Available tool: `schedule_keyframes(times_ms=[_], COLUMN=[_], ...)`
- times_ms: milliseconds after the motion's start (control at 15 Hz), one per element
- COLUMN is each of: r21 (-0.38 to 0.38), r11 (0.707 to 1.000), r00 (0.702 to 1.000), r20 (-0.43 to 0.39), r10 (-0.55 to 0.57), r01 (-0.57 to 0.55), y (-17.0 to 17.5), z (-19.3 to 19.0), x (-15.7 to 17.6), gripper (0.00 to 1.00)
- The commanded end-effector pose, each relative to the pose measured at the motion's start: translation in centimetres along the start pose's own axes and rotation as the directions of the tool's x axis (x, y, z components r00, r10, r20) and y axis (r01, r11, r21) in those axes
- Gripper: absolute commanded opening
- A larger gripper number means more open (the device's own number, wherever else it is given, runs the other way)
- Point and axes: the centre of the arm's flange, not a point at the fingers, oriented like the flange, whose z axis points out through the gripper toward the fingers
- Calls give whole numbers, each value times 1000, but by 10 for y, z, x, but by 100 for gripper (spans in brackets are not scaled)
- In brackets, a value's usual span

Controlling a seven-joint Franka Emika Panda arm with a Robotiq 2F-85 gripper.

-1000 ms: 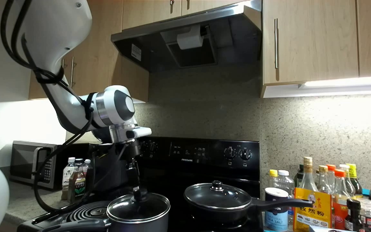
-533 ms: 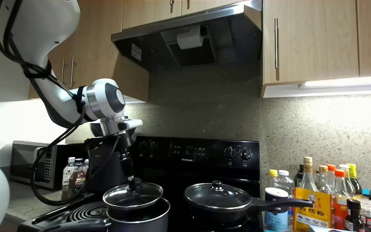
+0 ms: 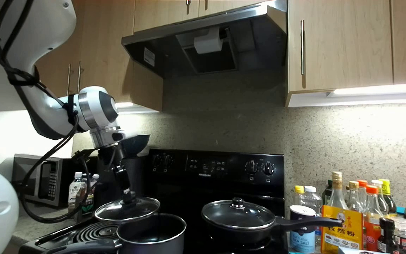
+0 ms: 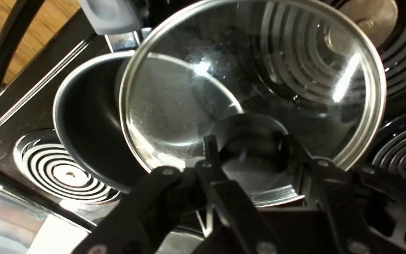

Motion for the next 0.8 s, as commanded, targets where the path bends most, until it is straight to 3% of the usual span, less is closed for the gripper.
schedule_keyframes(times_ms=[0,200,267,467,733], r21=[0,-4,-4,89,137], r11=[1000,999,999,989,967], r00=[1000,999,999,993,976], r20=[-1,-5,-6,7,2], r10=[-25,-51,-52,-121,-216], r01=[25,51,52,120,214], y=[-5,-10,-10,-30,-56], z=[1,3,3,-6,-6], x=[-5,-9,-9,-20,-45], gripper=[47,47,22,22,22])
